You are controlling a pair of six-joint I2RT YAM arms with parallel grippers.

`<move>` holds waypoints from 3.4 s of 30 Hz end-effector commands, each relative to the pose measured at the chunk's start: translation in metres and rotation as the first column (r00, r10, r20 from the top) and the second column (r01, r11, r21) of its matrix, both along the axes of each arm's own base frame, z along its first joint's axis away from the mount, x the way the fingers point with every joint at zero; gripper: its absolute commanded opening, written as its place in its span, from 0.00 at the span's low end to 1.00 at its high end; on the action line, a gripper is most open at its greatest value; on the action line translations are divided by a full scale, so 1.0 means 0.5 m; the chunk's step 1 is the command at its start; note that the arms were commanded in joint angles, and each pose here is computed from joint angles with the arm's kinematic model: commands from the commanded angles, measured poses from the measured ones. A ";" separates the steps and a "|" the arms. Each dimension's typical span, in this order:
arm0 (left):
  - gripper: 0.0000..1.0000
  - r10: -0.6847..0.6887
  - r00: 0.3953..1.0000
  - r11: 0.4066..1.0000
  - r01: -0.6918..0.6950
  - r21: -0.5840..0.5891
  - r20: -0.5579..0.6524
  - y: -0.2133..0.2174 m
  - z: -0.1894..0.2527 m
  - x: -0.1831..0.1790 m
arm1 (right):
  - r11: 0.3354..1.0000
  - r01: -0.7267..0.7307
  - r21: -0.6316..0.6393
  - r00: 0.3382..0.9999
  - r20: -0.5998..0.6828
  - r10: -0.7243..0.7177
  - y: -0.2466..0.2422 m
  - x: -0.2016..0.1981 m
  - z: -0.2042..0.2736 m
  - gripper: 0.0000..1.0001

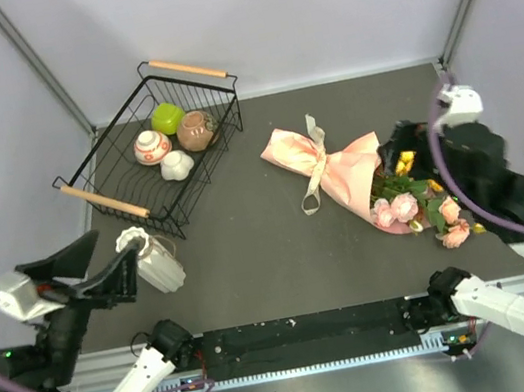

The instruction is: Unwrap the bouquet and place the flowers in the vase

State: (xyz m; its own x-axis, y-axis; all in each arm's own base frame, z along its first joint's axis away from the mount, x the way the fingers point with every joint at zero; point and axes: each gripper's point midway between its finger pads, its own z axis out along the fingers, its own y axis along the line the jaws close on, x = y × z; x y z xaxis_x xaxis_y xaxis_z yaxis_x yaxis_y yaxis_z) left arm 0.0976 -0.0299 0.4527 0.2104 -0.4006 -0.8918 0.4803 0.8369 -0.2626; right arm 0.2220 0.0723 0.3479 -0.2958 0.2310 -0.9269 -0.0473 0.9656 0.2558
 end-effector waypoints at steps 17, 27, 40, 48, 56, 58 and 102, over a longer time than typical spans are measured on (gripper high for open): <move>0.99 -0.270 0.825 0.889 0.412 0.202 -0.496 -0.257 -0.283 0.096 | 0.960 -0.231 0.157 0.956 -0.149 0.254 0.398 0.352 -0.235 0.99; 0.97 -0.331 0.746 0.864 0.486 0.131 -0.578 -0.323 -0.354 0.120 | 0.980 0.006 0.200 0.996 -0.090 0.013 0.402 0.475 -0.282 0.93; 0.76 -0.446 0.567 0.790 0.613 -0.008 -0.692 -0.552 -0.443 0.281 | 0.977 -0.126 0.175 0.975 -0.162 0.155 0.247 0.490 -0.407 0.74; 0.53 -0.320 0.680 0.858 0.503 0.102 -0.659 -0.676 -0.485 0.505 | 0.954 -0.238 0.184 0.945 -0.182 0.271 0.282 0.517 -0.442 0.72; 0.34 -0.238 0.755 0.912 0.390 0.126 -0.611 -0.752 -0.516 0.673 | 0.942 -0.255 0.220 0.939 -0.175 0.295 0.279 0.531 -0.438 0.61; 0.32 -0.218 0.761 0.925 0.361 0.119 -0.612 -0.746 -0.535 0.697 | 0.943 -0.250 0.221 0.940 -0.179 0.291 0.270 0.525 -0.443 0.61; 0.25 -0.313 0.631 0.938 0.322 -0.127 -0.709 -0.657 -0.712 0.822 | 0.888 -0.313 0.337 0.934 -0.058 0.352 0.216 0.517 -0.396 0.49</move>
State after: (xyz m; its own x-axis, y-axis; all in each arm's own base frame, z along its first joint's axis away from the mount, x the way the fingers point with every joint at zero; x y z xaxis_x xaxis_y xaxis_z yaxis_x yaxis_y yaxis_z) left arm 0.5123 -0.3600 0.1067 -0.5846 -0.2918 -0.7570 0.4206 0.6890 -0.5903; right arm 0.4771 0.1750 0.1241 -0.5518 0.4077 -0.7275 -0.2163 0.7725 0.5970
